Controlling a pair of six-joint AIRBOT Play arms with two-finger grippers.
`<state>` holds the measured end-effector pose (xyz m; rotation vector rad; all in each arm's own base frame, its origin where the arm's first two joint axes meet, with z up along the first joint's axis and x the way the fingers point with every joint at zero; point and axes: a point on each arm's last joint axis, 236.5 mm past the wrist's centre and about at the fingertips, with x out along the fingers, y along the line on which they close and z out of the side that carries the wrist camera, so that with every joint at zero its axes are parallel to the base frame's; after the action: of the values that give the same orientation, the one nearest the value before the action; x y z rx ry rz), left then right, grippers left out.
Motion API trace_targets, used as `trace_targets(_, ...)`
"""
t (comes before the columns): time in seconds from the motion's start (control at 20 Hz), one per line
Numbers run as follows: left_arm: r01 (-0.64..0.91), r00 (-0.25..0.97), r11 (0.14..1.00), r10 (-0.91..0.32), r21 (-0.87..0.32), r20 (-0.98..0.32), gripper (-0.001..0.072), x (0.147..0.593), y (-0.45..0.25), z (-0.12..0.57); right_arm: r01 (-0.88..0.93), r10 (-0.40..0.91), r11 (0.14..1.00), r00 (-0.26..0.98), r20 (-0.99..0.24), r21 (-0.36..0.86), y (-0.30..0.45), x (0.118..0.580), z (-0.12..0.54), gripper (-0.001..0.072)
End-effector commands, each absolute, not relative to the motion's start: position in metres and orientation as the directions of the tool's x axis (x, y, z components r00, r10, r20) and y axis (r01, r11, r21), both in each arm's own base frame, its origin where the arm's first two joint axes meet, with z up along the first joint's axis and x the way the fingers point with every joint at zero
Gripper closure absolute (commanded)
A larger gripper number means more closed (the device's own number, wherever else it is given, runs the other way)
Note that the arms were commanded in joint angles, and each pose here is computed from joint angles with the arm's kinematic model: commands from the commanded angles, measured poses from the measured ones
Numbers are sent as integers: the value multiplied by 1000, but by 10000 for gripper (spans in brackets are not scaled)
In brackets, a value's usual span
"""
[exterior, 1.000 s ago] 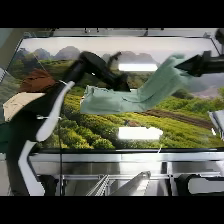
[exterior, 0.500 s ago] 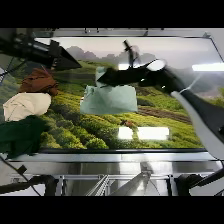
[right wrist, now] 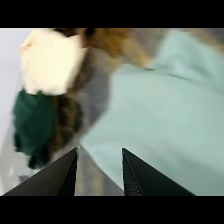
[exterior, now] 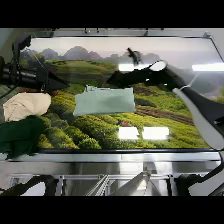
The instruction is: Fold the shirts.
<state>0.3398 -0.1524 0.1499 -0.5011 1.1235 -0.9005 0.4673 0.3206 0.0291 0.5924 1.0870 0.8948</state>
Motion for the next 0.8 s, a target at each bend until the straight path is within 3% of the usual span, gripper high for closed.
trace_targets(0.0,330,127,559,-825,-761,-551,693,329,-152,126,-99,626,778,204,-753,620,182,472,-5,56)
trace_targets(0.15,313,105,554,-828,-772,-551,693,324,-153,116,38,591,798,146,-793,601,144,461,-46,38)
trace_targets(0.4,313,92,546,-832,-777,-547,693,320,-154,117,94,684,722,44,-728,685,186,452,-95,48)
trace_targets(0.45,311,92,546,-832,-778,-547,693,320,-154,117,109,701,707,29,-713,699,197,450,-102,61)
trace_targets(0.5,311,91,546,-832,-778,-547,693,320,-154,117,117,716,692,13,-698,712,209,447,-108,144)
trace_targets(0.75,305,90,546,-833,-781,-547,693,320,-154,117,106,758,651,-21,-652,752,249,437,-112,154)
